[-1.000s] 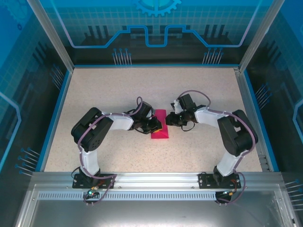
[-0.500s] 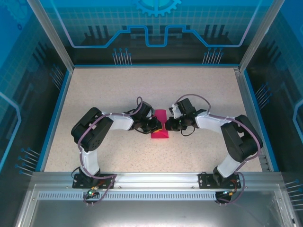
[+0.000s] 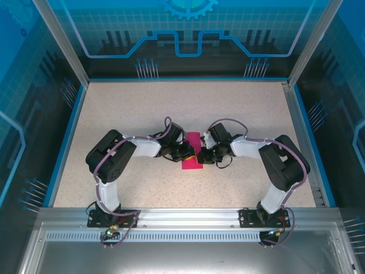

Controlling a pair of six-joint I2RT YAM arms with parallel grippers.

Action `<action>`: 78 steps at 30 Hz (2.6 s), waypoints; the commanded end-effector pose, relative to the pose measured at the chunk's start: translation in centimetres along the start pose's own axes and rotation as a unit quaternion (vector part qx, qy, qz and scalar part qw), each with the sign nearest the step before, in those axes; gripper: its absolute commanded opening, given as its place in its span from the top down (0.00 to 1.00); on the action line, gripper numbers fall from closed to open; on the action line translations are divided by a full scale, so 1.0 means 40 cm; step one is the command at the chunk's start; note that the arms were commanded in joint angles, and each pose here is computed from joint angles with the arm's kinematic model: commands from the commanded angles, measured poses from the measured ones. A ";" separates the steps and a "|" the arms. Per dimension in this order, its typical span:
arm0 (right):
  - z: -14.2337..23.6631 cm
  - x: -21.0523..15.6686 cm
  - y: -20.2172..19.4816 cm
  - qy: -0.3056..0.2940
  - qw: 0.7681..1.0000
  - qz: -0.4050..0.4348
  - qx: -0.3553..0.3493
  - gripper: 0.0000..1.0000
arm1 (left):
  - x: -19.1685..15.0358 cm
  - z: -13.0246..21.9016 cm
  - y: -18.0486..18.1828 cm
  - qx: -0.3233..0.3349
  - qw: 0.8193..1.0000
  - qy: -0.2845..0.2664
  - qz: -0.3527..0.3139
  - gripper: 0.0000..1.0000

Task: Fold a paper plane with a square sheet of paper (pick it up from the middle)
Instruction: Fold the triangle a second time at the center of the table.

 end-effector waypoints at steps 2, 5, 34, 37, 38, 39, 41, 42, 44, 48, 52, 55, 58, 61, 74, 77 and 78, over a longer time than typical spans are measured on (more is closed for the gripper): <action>-0.013 -0.055 -0.010 0.039 0.999 -0.002 -0.007 0.92 | -0.007 -0.013 0.039 0.028 1.000 0.001 0.004 0.86; -0.011 -0.060 -0.013 0.042 0.999 0.001 -0.012 0.92 | -0.007 -0.013 0.039 0.028 1.000 0.000 0.004 0.86; -0.006 -0.043 0.020 0.029 0.997 0.051 -0.049 0.87 | 0.001 -0.006 0.051 0.064 0.996 -0.008 0.068 0.85; -0.009 -0.051 0.004 0.034 0.996 0.048 -0.062 0.88 | 0.000 -0.007 0.054 0.066 0.995 -0.007 0.071 0.85; -0.009 -0.053 -0.002 0.035 0.996 0.046 -0.069 0.88 | 0.000 -0.007 0.055 0.066 0.995 -0.007 0.071 0.85; -0.008 -0.055 -0.009 0.037 0.995 0.046 -0.077 0.88 | 0.000 -0.007 0.055 0.066 0.995 -0.007 0.071 0.85; -0.004 -0.062 -0.024 0.041 0.994 0.044 -0.092 0.89 | 0.001 -0.008 0.056 0.067 0.995 -0.007 0.071 0.85; -0.002 -0.062 -0.025 0.040 0.994 0.045 -0.096 0.89 | 0.001 -0.008 0.056 0.067 0.995 -0.008 0.070 0.85; 0.002 -0.064 -0.027 0.040 0.994 0.044 -0.097 0.89 | 0.000 -0.009 0.057 0.068 0.995 -0.007 0.069 0.85; 0.000 -0.071 -0.021 0.044 0.994 0.043 -0.089 0.89 | 0.000 -0.009 0.058 0.069 0.995 -0.006 0.068 0.85; -0.004 -0.080 -0.013 0.051 0.996 0.034 -0.067 0.89 | -0.001 -0.009 0.061 0.071 0.995 -0.005 0.067 0.86; 0.020 -0.045 0.021 0.021 0.999 0.032 -0.032 0.89 | -0.001 -0.008 0.060 0.070 0.995 -0.005 0.065 0.86; 0.036 -0.012 0.051 0.003 0.999 0.036 -0.006 0.88 | -0.002 -0.007 0.061 0.070 0.995 -0.005 0.064 0.85; 0.024 -0.009 0.048 0.009 0.999 0.034 -0.005 0.88 | -0.003 -0.007 0.061 0.069 0.996 -0.005 0.064 0.85; -0.008 -0.044 -0.019 0.041 0.998 0.013 -0.054 0.89 | -0.004 -0.009 0.062 0.069 0.996 -0.003 0.061 0.86; -0.011 -0.058 -0.027 0.050 0.997 0.007 -0.054 0.89 | 0.000 -0.009 0.059 0.069 0.996 -0.005 0.058 0.85; -0.012 -0.062 -0.030 0.052 0.997 0.003 -0.051 0.89 | 0.002 -0.009 0.057 0.068 0.996 -0.005 0.057 0.85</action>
Point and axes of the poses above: each hand's point on the last joint's axis, 136 mm out from that joint toward the fingers, its own z axis back along the fingers, its own y axis along the line the jaws close on, x = y × z, the point moved 1 cm from there along z, back along the fingers, and after that the axes turned 7 degrees about z, right-handed, at the moved point
